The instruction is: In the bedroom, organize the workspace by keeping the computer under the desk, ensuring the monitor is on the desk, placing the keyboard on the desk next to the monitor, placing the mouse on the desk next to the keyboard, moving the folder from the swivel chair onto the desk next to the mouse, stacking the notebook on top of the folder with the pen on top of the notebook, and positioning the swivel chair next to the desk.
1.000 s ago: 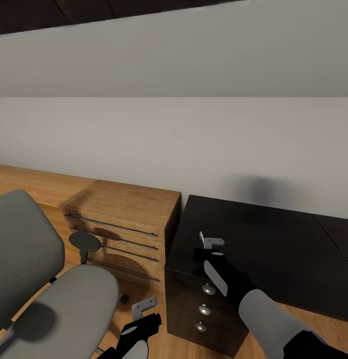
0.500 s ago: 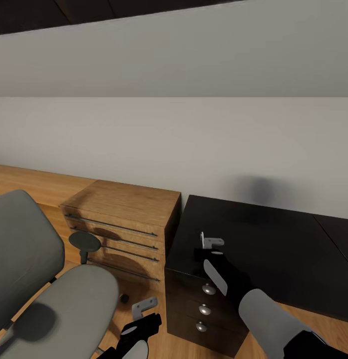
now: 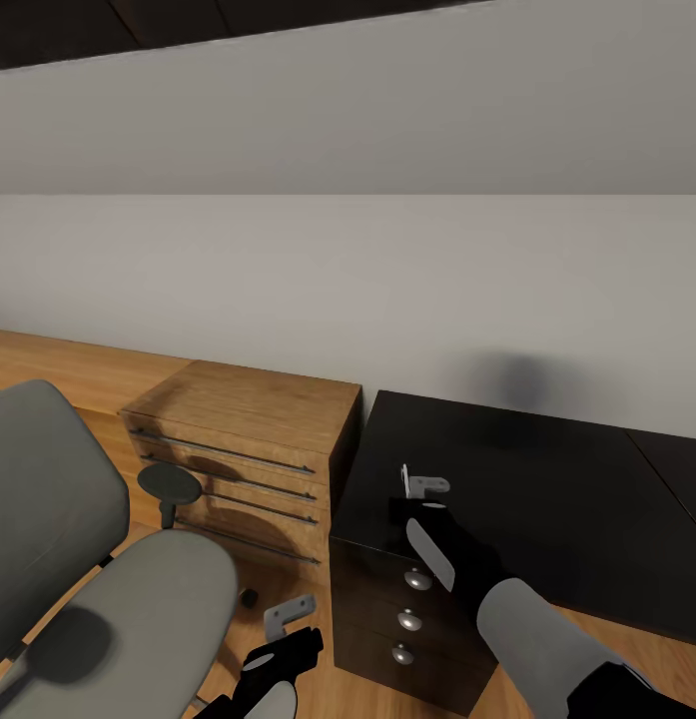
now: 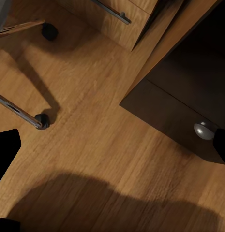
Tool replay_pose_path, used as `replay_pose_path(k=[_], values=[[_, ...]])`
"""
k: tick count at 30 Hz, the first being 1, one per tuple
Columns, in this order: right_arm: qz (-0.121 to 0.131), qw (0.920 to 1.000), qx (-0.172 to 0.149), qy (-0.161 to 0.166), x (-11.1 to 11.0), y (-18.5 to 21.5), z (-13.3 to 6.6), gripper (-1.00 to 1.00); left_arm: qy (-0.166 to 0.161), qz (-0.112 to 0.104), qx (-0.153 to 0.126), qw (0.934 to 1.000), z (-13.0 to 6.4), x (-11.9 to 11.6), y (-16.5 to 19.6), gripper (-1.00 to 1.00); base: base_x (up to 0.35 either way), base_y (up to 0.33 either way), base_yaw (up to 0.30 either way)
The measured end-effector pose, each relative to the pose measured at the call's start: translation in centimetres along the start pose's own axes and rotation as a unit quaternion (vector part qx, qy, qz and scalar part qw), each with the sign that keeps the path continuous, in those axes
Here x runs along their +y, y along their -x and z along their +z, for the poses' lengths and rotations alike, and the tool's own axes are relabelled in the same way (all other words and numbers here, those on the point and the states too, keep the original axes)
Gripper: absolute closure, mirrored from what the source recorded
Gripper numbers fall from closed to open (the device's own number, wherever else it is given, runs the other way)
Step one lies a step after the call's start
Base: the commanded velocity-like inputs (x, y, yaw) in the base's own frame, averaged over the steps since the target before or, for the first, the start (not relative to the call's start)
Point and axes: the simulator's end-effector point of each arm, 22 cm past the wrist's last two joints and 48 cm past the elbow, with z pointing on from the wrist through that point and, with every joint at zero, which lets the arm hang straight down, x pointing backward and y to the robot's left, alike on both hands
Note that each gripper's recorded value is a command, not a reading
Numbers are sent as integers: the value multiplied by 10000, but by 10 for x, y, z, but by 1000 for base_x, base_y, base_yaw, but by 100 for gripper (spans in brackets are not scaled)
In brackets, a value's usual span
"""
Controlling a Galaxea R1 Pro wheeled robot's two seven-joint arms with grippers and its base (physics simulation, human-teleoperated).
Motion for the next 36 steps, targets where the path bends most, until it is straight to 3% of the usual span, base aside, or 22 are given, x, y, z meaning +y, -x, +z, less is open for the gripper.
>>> replay_pose_path(k=[31,36], values=[[49,9999,97,52,3,-1,-2,100,0,0,0,10000,0,0,0,-100,0,0,0],[73,9998,178,-63,-1,-3,-3,100,0,0,0,10000,0,0,0,-100,0,0,0]])
